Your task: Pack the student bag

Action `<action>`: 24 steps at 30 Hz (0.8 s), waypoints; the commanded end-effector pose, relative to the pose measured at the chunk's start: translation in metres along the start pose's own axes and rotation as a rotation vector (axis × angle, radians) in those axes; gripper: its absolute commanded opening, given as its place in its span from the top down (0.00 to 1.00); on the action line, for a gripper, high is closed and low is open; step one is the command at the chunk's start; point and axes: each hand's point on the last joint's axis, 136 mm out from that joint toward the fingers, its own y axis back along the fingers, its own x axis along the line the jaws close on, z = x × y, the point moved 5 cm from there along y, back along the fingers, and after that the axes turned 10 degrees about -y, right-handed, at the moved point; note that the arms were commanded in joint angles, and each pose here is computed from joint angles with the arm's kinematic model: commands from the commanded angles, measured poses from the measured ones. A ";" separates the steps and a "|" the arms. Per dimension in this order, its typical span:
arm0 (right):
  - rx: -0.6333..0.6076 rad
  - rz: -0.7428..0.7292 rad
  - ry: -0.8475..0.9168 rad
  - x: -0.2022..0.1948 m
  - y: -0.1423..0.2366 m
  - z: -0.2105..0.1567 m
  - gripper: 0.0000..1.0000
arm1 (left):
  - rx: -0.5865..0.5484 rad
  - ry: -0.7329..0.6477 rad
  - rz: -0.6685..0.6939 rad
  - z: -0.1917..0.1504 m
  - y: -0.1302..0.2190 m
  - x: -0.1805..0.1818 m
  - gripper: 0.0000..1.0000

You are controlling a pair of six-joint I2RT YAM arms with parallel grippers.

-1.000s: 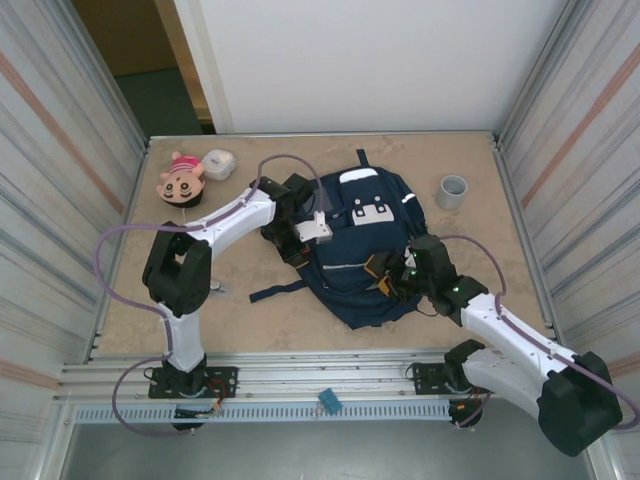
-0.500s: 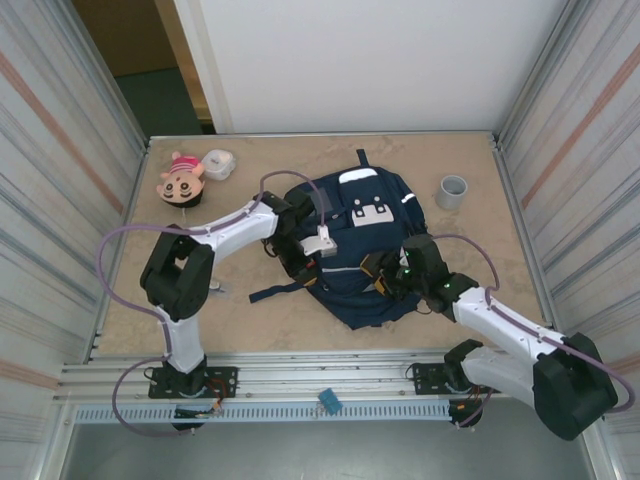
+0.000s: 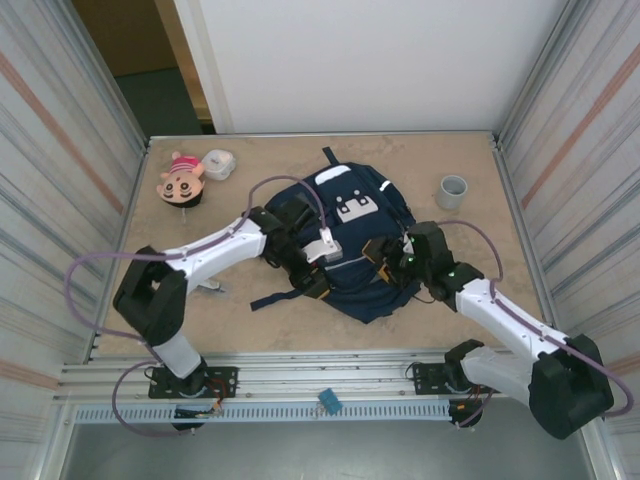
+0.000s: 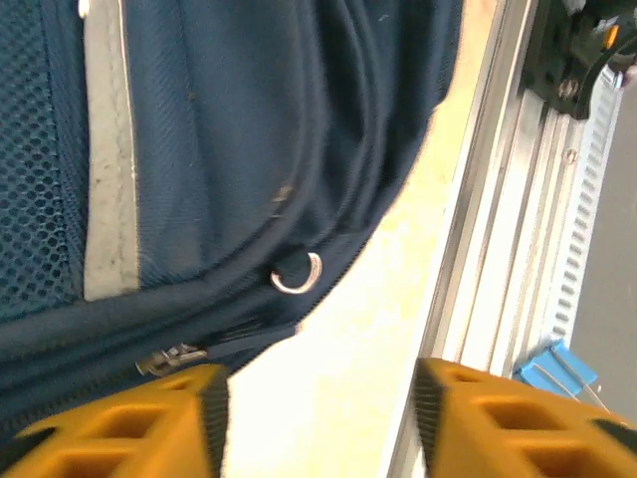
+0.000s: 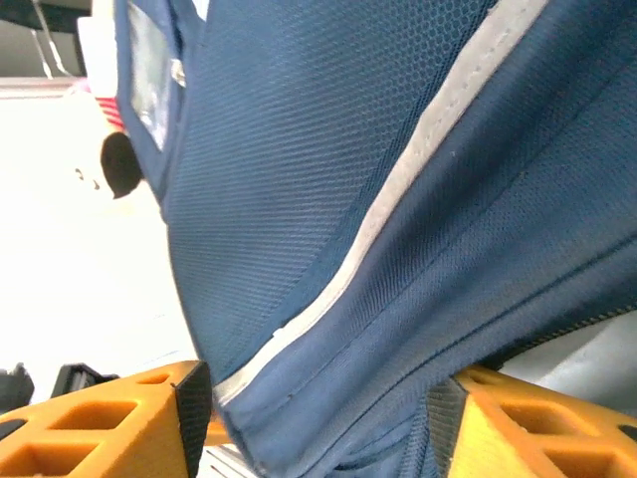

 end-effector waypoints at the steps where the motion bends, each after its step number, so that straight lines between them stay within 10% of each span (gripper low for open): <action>1: 0.014 0.001 0.117 0.012 0.029 0.001 0.28 | -0.085 -0.081 0.096 0.001 0.030 0.007 0.36; 12: -0.020 -0.056 0.052 -0.021 0.061 0.028 0.17 | -0.015 -0.688 0.431 -0.009 0.054 0.055 0.18; 24: 0.001 -0.079 -0.006 -0.051 0.050 0.031 0.16 | 0.090 -0.811 0.447 -0.016 0.000 0.104 0.17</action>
